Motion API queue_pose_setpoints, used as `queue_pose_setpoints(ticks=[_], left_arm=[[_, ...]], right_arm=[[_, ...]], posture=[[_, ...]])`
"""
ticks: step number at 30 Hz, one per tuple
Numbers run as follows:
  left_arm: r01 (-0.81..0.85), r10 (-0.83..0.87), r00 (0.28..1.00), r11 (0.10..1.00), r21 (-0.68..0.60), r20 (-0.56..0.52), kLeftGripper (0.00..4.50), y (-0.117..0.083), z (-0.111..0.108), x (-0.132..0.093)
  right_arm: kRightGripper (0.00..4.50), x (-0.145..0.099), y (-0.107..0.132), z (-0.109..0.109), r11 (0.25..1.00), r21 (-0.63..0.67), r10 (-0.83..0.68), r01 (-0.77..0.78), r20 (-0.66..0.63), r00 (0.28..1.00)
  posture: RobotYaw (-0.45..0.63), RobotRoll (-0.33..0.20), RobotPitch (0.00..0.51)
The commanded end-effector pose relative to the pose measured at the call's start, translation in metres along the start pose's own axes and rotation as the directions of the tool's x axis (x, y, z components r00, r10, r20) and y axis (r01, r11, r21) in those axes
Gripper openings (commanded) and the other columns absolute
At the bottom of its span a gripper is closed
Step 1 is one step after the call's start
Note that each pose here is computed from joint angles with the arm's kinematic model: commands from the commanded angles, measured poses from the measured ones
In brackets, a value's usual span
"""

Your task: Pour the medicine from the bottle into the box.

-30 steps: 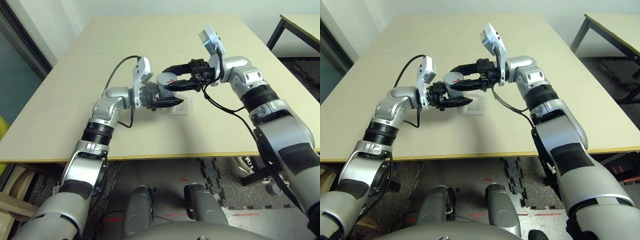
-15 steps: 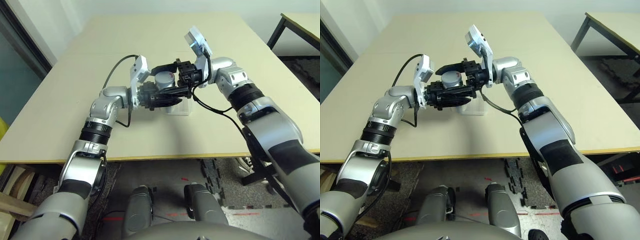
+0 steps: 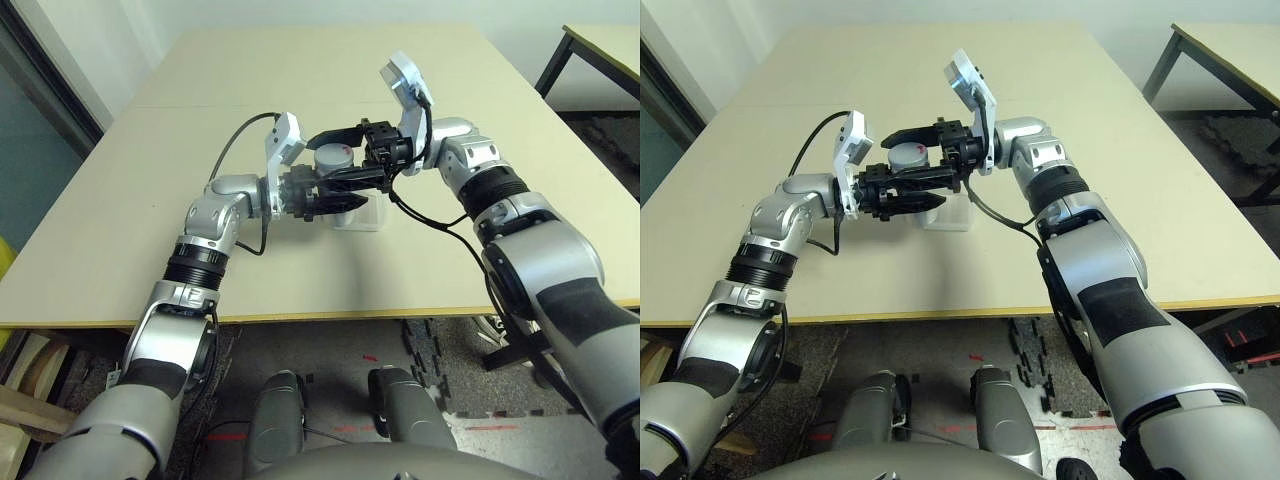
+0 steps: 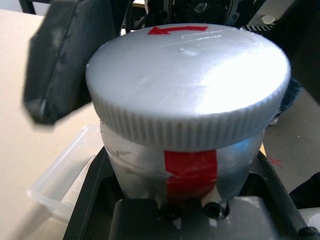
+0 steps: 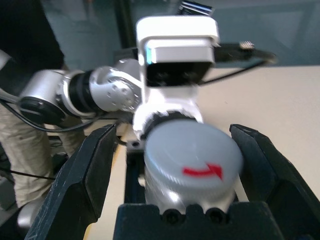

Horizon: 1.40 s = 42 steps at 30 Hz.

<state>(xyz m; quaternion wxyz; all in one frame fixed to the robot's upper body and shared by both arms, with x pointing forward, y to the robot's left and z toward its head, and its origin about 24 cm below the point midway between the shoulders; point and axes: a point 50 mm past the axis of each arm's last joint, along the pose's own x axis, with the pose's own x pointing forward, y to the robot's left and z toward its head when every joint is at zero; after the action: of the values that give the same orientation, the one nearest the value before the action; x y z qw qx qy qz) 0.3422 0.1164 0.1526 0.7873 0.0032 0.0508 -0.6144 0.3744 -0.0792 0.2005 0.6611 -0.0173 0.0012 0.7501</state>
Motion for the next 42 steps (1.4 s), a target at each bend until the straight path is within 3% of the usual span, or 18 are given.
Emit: queue_pose_setpoints(ticks=[1, 22, 42], left_arm=[[-0.011, 0.011, 1.0, 1.0, -0.019, -0.007, 2.68, 0.0, -0.005, -0.003], [0.0, 0.0, 1.0, 1.0, -0.016, -0.008, 2.68, -0.001, -0.005, 0.002], [-0.037, 0.037, 0.999, 0.999, 0.009, -0.008, 2.68, 0.009, 0.0, -0.012]], right_arm=[[4.5, -0.006, -0.003, 0.0, 0.998, -0.011, -0.055, 0.055, -0.022, 0.998], [4.5, -0.009, -0.006, -0.003, 0.993, 0.015, -0.121, 0.121, -0.005, 0.993], [4.5, -0.05, -0.006, -0.016, 0.957, 0.076, -0.273, 0.279, -0.081, 0.959]], posture=[[-0.14, 0.0, 0.068], [-0.16, 0.0, 0.072], [-0.15, 0.0, 0.063]])
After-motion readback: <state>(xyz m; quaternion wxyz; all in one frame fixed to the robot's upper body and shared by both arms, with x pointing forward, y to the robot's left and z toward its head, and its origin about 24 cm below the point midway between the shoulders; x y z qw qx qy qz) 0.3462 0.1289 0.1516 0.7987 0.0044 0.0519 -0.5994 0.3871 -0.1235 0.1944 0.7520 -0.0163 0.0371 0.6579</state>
